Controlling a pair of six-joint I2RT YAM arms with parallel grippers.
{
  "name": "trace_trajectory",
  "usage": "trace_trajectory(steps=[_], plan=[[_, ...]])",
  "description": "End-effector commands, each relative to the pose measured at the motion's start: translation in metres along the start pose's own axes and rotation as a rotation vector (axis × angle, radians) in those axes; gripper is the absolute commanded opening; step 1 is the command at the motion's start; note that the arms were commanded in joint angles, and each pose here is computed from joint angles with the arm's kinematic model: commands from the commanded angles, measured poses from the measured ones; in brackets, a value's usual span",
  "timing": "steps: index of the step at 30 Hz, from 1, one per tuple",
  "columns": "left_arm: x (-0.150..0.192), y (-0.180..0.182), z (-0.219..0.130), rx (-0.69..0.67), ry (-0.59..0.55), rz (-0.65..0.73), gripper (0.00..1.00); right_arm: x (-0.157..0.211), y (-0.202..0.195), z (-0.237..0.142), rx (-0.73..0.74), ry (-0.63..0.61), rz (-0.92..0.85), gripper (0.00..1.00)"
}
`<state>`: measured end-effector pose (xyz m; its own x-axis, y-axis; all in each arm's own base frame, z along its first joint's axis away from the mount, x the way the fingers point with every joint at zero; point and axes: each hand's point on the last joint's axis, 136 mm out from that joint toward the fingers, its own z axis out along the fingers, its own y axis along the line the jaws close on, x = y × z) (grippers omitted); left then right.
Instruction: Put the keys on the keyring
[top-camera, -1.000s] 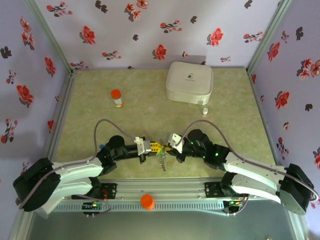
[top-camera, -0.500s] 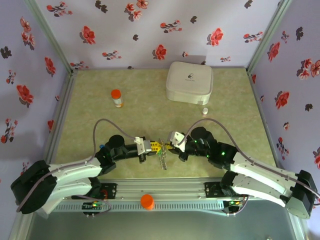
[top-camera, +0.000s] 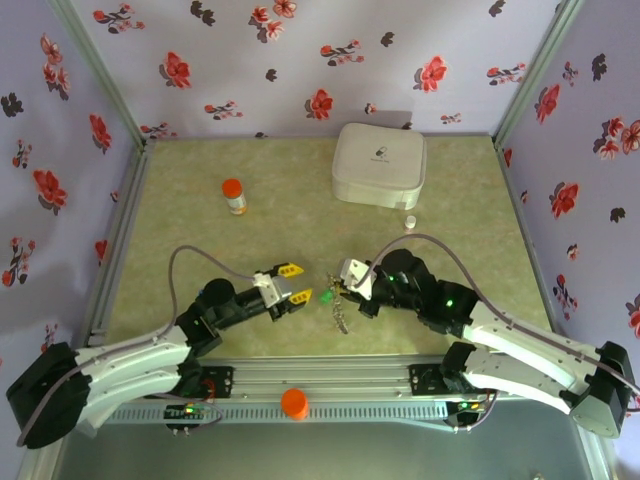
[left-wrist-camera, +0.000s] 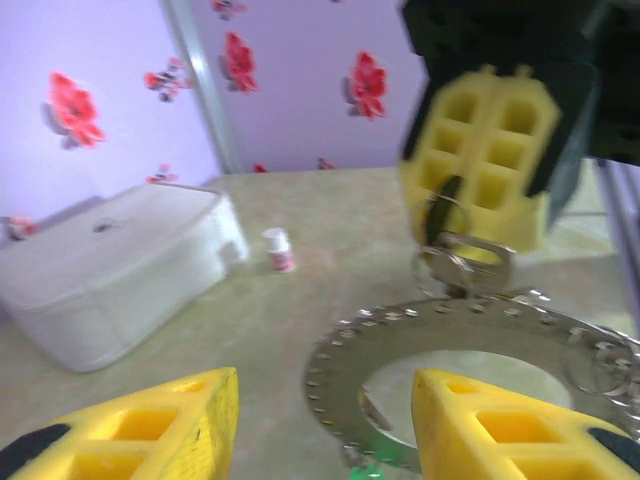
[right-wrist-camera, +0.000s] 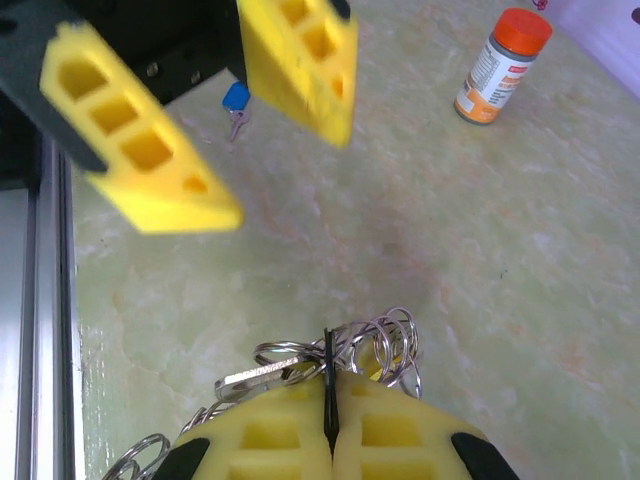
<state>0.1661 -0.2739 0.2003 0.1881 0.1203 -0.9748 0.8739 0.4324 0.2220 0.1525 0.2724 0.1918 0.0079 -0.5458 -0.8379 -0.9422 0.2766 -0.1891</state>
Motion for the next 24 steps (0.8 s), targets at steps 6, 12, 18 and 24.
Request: trace_trajectory(steps=[6,12,18,24], plan=[[-0.008,0.104,-0.06,-0.655,0.008,-0.032,0.59,-0.056,-0.005,0.012,-0.019,-0.107,-0.054,0.0],[-0.009,0.132,-0.101,-0.879,0.016,-0.074,0.6,-0.1,-0.005,0.044,-0.046,-0.223,-0.077,0.0],[-0.004,0.152,-0.133,-1.069,-0.027,-0.202,0.62,-0.11,-0.021,0.089,-0.01,-0.258,-0.011,0.0],[0.007,0.151,-0.126,-1.054,-0.014,-0.245,0.62,-0.032,-0.046,0.116,0.033,-0.018,0.071,0.0]])
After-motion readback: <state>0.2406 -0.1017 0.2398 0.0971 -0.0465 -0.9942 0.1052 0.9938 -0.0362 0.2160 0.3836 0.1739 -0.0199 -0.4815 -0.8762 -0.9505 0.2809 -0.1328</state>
